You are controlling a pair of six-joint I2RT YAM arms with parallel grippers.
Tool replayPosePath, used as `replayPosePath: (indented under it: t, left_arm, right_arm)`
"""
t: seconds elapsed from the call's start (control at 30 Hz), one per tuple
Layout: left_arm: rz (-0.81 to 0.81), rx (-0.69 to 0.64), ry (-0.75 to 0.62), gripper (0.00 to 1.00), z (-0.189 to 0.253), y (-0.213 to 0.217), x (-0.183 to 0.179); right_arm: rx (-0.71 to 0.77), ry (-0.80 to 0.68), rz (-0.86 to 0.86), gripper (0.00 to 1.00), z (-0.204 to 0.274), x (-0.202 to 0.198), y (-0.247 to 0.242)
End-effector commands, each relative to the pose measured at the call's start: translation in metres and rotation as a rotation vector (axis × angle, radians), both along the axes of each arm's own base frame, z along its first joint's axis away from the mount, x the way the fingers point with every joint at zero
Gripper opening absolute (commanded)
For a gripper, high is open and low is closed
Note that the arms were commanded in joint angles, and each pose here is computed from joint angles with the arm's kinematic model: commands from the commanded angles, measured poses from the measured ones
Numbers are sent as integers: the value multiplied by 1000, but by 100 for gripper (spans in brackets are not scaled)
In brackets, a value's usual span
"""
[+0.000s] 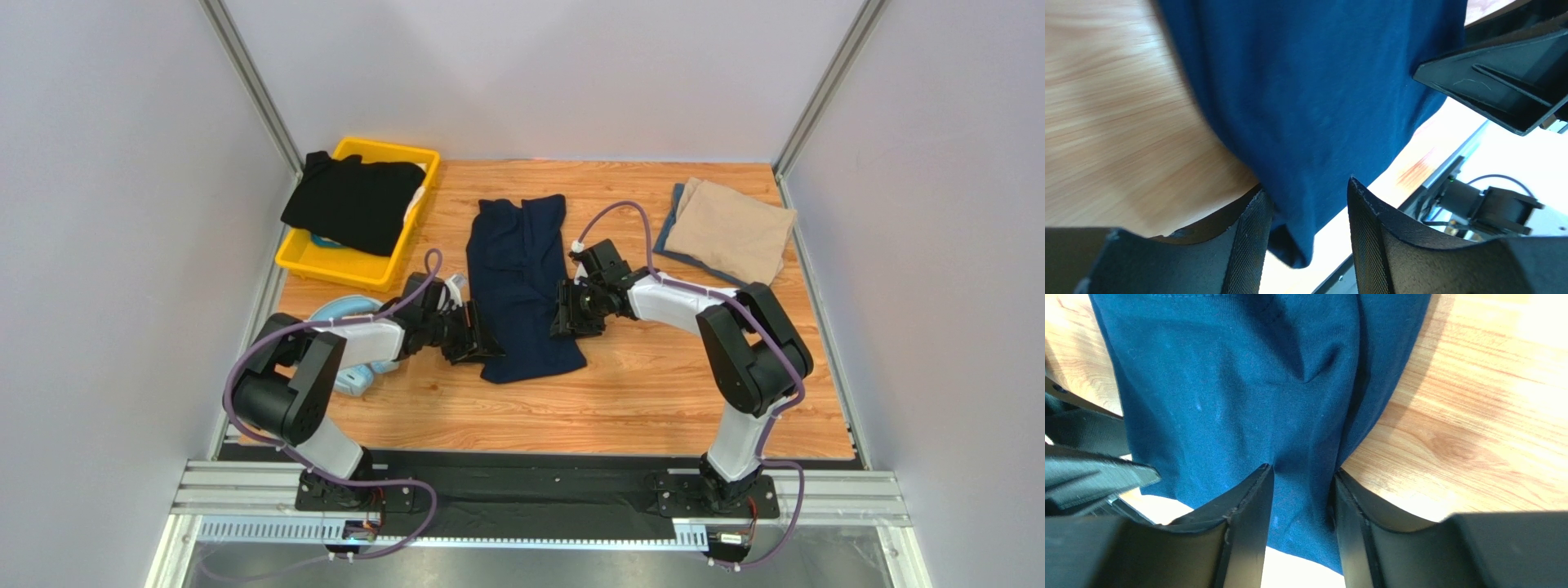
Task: Fold and stack the t-shirts
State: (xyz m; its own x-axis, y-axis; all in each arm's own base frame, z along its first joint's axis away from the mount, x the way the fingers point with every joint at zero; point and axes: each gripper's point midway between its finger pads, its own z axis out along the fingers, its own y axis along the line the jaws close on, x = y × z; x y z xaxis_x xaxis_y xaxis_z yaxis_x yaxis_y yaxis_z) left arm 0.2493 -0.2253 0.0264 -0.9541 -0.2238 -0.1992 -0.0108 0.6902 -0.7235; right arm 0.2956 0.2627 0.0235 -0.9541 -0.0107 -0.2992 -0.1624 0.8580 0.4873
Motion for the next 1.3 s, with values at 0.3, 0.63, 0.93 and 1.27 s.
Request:
replayPosePath:
  t: [0.3, 0.63, 0.93, 1.27]
  left_arm:
    - [-34, 227, 56, 35, -34, 9, -23]
    - [-35, 279, -21, 0, -8, 23, -25]
    - [-14, 253, -113, 0, 24, 26, -23]
    - [-1, 285, -232, 0, 71, 23, 11]
  right_arm:
    - [-151, 184, 34, 9, -57, -61, -32]
    - [-64, 138, 82, 0, -24, -76, -20]
    - [20, 37, 69, 0, 23, -81, -16]
    - [85, -26, 39, 0, 63, -64, -2]
